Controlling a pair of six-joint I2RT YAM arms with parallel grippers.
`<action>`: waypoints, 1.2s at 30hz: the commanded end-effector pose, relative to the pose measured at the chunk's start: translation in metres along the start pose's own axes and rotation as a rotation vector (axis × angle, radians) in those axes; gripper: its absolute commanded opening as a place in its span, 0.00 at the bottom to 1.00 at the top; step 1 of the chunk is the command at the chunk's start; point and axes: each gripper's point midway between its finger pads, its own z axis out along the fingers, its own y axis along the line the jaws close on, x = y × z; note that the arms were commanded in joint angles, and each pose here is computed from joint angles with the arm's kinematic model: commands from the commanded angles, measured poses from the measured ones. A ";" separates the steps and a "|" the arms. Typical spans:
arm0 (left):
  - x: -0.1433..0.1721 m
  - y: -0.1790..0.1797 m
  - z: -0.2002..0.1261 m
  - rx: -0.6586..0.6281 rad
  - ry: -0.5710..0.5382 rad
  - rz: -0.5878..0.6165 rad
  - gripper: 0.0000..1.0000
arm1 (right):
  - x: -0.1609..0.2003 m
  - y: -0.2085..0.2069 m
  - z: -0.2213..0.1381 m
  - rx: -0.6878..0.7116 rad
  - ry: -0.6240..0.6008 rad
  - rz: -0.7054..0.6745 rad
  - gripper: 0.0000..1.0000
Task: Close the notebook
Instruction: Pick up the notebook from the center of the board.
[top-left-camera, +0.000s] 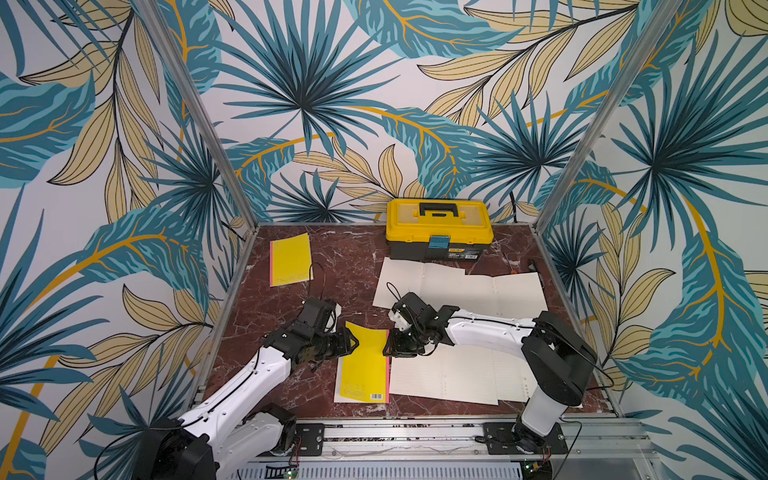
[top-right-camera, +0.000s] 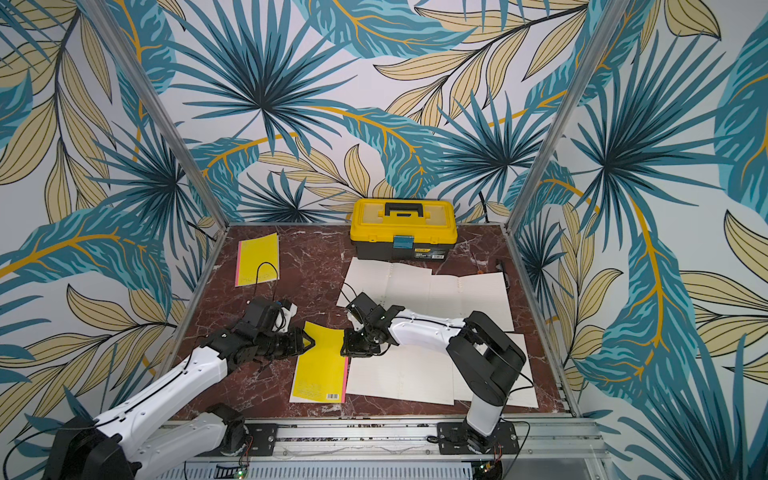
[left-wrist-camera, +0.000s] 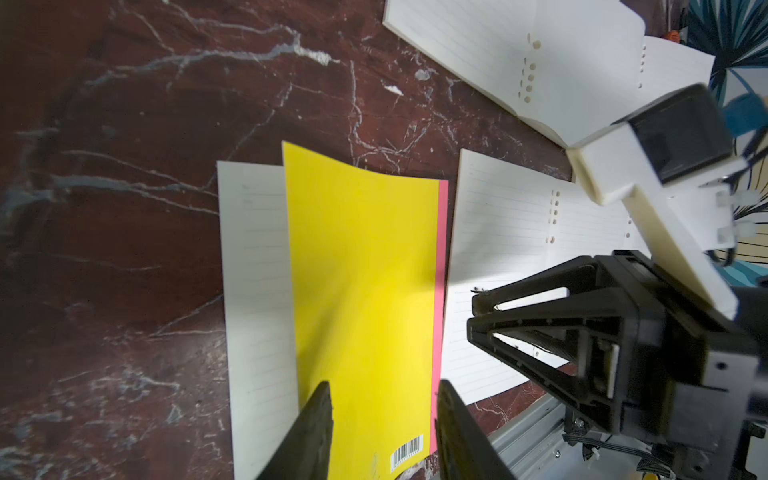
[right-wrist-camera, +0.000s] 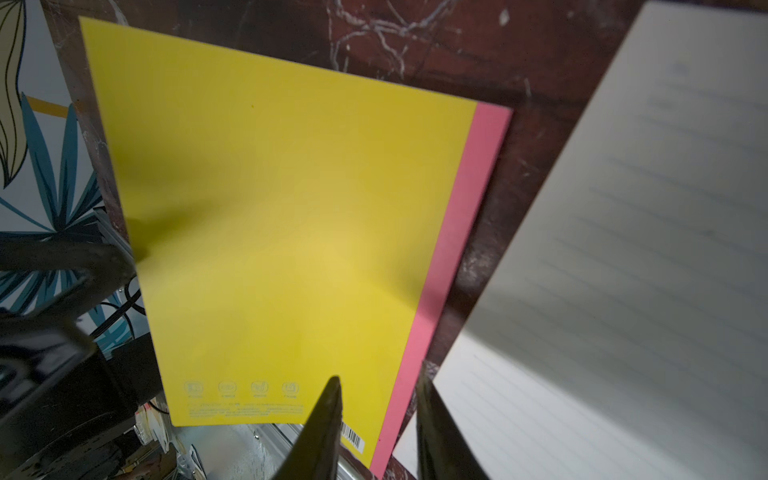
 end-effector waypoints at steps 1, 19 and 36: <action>0.002 0.003 0.008 0.005 -0.003 -0.009 0.42 | 0.006 -0.005 0.008 0.007 0.026 0.014 0.33; 0.021 0.038 0.026 -0.073 -0.007 -0.065 0.42 | 0.013 0.000 0.021 0.032 0.037 0.013 0.41; 0.035 0.059 0.036 -0.131 0.028 -0.110 0.41 | 0.024 0.000 0.036 0.037 0.063 0.031 0.41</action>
